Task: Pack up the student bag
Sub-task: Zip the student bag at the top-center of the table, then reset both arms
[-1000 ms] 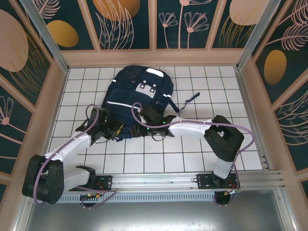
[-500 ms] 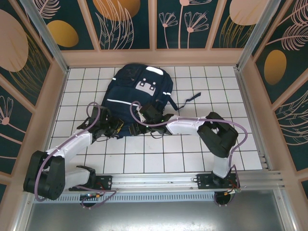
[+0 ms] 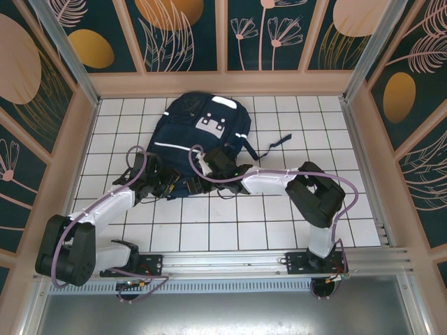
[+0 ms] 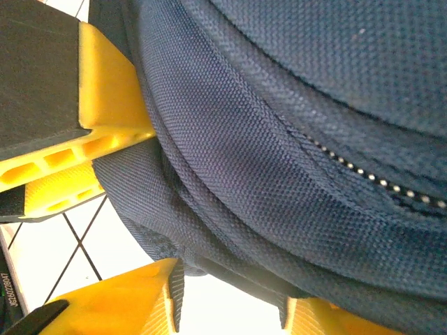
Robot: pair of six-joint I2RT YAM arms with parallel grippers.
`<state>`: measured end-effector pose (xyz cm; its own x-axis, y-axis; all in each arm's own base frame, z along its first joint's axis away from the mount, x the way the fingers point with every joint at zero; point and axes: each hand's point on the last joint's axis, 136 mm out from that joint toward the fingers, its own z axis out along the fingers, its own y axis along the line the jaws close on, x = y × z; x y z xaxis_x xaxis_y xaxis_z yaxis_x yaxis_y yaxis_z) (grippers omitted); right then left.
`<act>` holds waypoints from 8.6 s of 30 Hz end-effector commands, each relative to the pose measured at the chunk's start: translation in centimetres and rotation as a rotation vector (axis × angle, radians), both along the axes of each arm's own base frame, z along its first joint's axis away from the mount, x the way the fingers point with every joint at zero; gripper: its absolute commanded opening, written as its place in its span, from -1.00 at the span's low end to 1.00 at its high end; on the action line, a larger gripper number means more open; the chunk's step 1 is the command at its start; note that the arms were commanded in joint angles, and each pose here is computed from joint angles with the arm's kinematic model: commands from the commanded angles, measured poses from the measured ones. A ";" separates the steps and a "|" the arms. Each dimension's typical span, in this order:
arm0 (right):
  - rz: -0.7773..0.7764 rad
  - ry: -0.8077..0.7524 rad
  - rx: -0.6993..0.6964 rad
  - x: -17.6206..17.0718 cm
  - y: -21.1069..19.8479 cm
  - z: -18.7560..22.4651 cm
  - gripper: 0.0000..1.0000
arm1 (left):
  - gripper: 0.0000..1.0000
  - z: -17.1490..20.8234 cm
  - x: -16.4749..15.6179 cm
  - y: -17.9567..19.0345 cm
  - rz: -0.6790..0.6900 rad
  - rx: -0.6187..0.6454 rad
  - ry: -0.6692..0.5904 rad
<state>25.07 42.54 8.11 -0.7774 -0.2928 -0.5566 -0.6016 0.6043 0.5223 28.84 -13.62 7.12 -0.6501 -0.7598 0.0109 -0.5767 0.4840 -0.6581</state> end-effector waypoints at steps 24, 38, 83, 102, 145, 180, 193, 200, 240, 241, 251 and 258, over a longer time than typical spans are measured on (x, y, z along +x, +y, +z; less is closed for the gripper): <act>0.042 -0.102 0.084 0.3 3.6 3.2 -0.23 | -0.23 0.4 0.1 -0.9 -0.043 -0.021 -0.014; -0.009 -0.104 0.032 -0.1 1.0 2.5 -0.30 | -0.23 0.3 0.3 -1.1 -0.050 -0.022 -0.011; -0.008 -0.048 -0.100 -0.1 1.2 -2.6 -0.75 | -0.16 0.3 0.5 -1.4 -0.053 -0.036 -0.015; -0.010 0.154 0.019 -0.2 -0.3 -4.3 -0.07 | -0.14 0.2 0.5 -1.5 -0.058 -0.037 -0.013; -0.254 -0.156 -0.330 2.2 -3.7 -1.6 -1.00 | -1.00 0.2 0.6 -0.6 -0.041 0.019 -0.015; -0.718 -0.124 -0.466 18.8 -25.0 -2.7 -0.78 | -1.00 6.0 -0.6 -0.7 -0.072 0.007 -0.149; -0.868 -0.269 -0.323 15.3 -28.7 7.0 0.27 | -0.86 8.9 0.6 -14.7 -0.275 -0.126 -0.206; -1.017 -0.352 -0.236 13.2 -33.1 11.4 0.79 | 0.86 10.0 2.3 -14.5 -0.341 0.109 -0.234; -1.158 -0.806 -0.236 13.1 -45.3 4.7 0.98 | 0.97 6.9 9.5 18.0 0.113 1.181 -0.812; -1.139 -0.811 -0.208 12.8 -45.2 4.7 0.97 | 0.98 7.1 9.2 17.6 0.102 1.174 -0.844; -1.061 -0.833 -0.168 12.5 -44.2 4.2 0.98 | 0.98 6.7 8.1 16.9 0.081 1.166 -0.908; -1.060 -0.829 -0.169 12.5 -44.2 4.1 0.97 | 0.98 6.7 8.1 16.9 0.081 1.169 -0.909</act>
